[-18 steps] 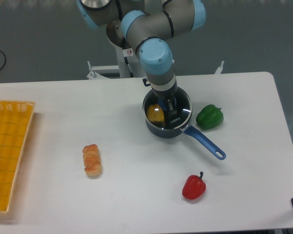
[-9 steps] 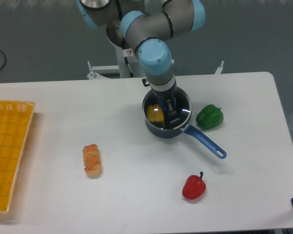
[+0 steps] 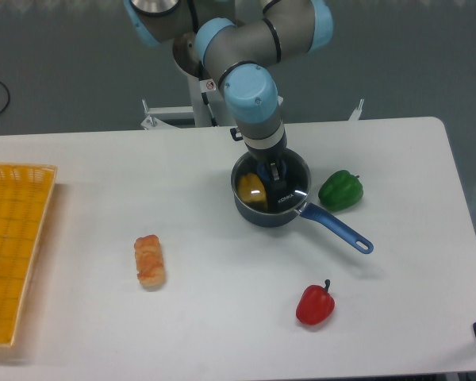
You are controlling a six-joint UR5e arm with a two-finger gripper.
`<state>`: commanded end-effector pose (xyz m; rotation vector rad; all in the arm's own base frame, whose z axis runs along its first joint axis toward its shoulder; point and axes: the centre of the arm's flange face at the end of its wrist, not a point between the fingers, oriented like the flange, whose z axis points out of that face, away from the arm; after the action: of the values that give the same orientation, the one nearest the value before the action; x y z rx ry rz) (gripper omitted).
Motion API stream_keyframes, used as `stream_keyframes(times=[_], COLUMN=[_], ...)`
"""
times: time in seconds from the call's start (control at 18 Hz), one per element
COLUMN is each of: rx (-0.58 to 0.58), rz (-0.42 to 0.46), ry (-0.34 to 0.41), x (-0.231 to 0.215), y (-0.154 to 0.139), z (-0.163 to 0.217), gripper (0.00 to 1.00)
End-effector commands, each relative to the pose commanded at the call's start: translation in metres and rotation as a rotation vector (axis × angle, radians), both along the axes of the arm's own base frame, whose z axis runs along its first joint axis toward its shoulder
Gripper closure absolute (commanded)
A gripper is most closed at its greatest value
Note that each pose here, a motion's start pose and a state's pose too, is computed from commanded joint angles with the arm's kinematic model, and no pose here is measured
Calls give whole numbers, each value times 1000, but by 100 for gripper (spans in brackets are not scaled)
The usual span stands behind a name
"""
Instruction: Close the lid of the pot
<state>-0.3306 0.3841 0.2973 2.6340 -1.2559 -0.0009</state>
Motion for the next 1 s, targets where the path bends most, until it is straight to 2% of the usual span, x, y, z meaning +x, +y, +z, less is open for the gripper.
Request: stream_keyframes(times=[0.06,0.11,0.28,0.44,0.61,0.78,1.0], rx=[8,19,33,74,117,207,223], rz=[6,6,12,48,80,140,6], ry=[7,16,20,-47,-74,-129,-129], x=[-3,-7,-16,-26,-44,-81,-116], y=[3,5,12,21,18,-8,-51], z=[4,11,31,67,103,134,146], gripper=[7,0,0,0,0,0,0])
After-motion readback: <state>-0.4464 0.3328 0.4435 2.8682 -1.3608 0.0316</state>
